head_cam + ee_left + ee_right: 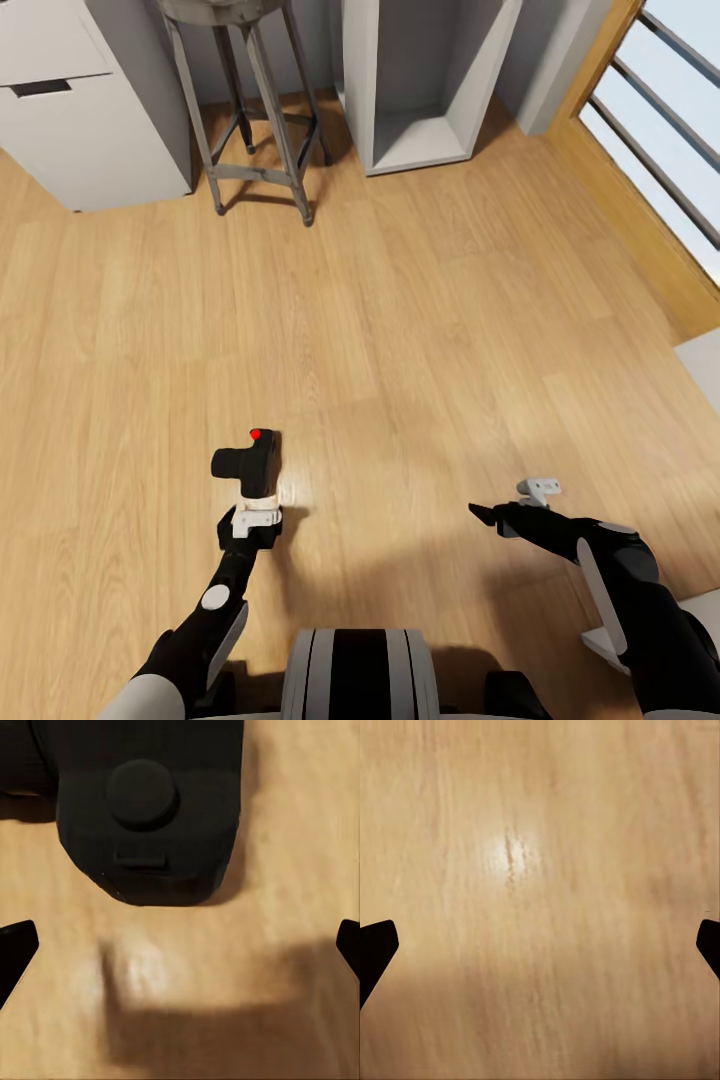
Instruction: Attach the digital camera to the camera tripod in the bedroom.
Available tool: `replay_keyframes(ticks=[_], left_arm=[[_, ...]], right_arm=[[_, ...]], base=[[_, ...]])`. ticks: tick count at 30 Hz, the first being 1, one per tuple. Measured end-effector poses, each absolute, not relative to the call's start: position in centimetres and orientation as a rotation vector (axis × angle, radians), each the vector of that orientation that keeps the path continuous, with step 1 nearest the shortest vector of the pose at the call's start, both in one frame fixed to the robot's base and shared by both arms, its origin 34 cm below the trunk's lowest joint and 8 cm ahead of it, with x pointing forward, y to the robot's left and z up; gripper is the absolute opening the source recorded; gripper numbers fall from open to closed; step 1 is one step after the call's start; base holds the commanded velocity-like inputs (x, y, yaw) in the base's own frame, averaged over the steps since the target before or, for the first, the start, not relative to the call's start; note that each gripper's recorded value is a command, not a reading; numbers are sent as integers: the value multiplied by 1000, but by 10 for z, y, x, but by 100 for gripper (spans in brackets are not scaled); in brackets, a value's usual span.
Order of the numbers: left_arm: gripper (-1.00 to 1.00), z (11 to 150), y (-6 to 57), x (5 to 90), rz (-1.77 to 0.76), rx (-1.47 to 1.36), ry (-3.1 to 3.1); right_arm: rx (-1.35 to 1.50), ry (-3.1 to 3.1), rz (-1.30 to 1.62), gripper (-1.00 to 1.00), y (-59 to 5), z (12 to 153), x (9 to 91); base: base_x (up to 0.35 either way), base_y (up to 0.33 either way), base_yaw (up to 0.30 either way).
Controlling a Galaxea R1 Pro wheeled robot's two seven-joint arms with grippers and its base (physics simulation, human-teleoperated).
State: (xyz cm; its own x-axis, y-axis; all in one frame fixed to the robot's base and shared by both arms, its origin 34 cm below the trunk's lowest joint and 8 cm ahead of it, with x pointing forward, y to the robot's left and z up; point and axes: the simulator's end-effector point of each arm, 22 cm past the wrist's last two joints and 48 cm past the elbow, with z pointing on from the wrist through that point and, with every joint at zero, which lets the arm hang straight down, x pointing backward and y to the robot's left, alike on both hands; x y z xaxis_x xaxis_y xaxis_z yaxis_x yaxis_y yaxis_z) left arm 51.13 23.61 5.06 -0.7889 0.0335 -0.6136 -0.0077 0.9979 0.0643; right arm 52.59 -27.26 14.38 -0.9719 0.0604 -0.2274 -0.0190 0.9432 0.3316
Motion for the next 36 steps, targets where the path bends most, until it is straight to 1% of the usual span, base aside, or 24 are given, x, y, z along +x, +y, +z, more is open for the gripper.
replay_keyframes(ticks=[8, 31, 36], left_arm=[[100, 50, 236, 510, 83, 21, 2481], [100, 49, 238, 509, 86, 21, 2482], [100, 49, 238, 509, 86, 20, 2484]], right_arm=[[31, 2863, 491, 100, -273, 144, 526], [30, 2863, 491, 100, -273, 144, 526], [30, 2863, 491, 100, -273, 144, 526]], base=[[138, 0, 0], [8, 0, 0], [109, 0, 0]])
